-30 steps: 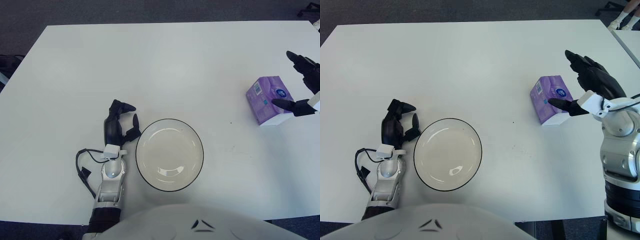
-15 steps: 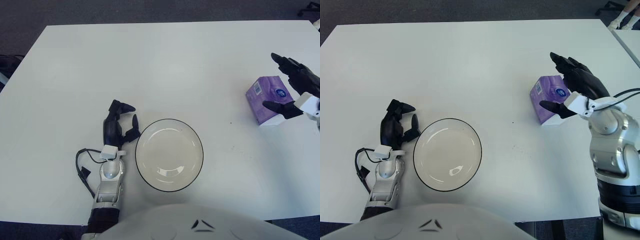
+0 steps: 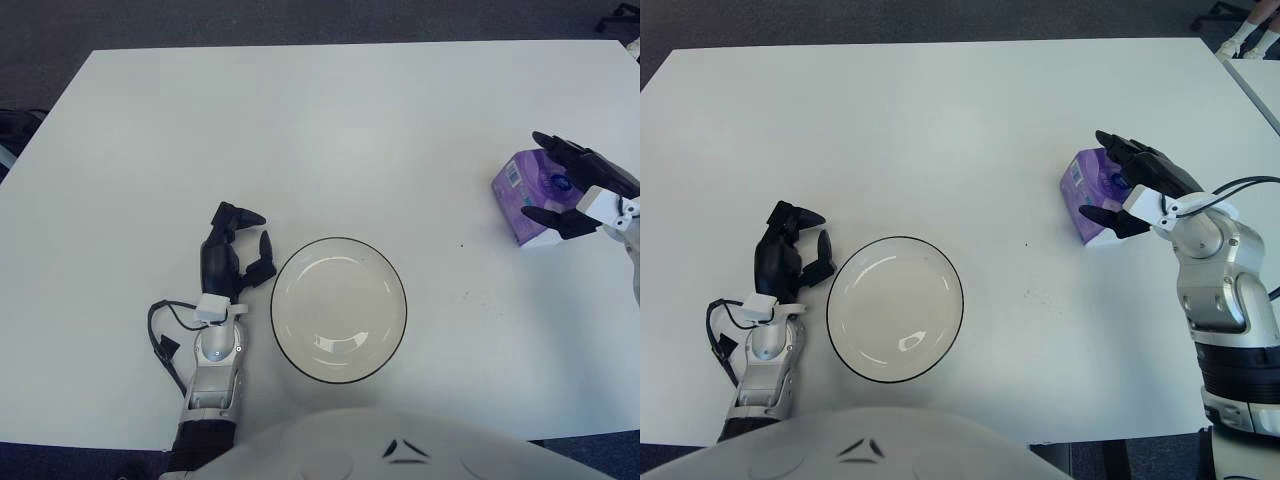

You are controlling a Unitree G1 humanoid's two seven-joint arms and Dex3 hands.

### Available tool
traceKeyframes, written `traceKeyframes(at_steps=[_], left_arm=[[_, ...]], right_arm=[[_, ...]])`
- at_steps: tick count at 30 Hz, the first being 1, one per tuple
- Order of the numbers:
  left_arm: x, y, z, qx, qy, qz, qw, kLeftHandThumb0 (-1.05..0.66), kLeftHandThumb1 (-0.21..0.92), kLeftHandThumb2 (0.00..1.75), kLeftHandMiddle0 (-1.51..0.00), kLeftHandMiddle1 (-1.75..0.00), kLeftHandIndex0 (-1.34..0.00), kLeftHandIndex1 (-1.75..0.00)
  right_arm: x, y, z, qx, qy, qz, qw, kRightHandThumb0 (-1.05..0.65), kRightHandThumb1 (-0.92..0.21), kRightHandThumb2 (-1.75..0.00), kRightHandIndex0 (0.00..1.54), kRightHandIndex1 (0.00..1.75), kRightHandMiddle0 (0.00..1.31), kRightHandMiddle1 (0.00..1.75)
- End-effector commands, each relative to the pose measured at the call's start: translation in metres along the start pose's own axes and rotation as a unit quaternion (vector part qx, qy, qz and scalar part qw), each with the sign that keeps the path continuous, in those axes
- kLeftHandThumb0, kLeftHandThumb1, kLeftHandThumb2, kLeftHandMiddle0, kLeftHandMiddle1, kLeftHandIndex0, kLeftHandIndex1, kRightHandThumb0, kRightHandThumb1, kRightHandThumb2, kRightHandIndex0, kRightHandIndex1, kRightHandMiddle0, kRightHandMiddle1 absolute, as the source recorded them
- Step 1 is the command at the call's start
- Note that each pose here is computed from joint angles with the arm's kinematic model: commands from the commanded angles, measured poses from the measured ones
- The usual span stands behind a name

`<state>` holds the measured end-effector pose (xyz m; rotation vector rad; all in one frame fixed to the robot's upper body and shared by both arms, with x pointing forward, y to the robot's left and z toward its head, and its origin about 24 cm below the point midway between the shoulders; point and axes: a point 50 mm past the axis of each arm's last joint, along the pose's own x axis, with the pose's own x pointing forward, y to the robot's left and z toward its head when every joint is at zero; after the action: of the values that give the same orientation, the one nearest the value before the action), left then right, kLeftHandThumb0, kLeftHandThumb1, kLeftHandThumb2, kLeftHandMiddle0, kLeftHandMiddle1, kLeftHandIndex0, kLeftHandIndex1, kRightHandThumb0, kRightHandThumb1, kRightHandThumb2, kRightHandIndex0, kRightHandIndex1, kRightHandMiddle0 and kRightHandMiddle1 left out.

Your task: Put the tissue paper into the plate.

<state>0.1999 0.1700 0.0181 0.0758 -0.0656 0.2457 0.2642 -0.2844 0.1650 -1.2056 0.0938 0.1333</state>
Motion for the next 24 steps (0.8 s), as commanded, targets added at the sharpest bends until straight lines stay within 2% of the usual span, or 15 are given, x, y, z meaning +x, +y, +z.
traceKeyframes(at_steps=[1, 8, 24], left_arm=[[-0.020, 0.010, -0.027, 0.021, 0.075, 0.005, 0.997, -0.44, 0.45, 1.17, -1.06, -1.75, -0.51, -1.75], [-0.021, 0.012, -0.027, 0.022, 0.080, 0.007, 0.997, -0.44, 0.43, 1.18, -1.05, -1.75, -0.52, -1.75], [-0.023, 0.016, -0.025, 0.028, 0.071, 0.012, 0.997, -0.46, 0.38, 1.25, -1.10, -1.75, -0.56, -1.75]], right_arm=[[0.002, 0.008, -0.005, 0.004, 0.001, 0.017, 1.000, -1.03, -0.90, -0.48, 0.00, 0.00, 0.00, 0.00], [0.003, 0.019, -0.009, 0.015, 0.005, 0.027, 1.000, -1.05, -0.92, -0.54, 0.00, 0.00, 0.00, 0.00], [0.001, 0.030, -0.005, 0.051, 0.010, 0.067, 0.996, -0.99, -0.92, -0.47, 0.00, 0.00, 0.00, 0.00]])
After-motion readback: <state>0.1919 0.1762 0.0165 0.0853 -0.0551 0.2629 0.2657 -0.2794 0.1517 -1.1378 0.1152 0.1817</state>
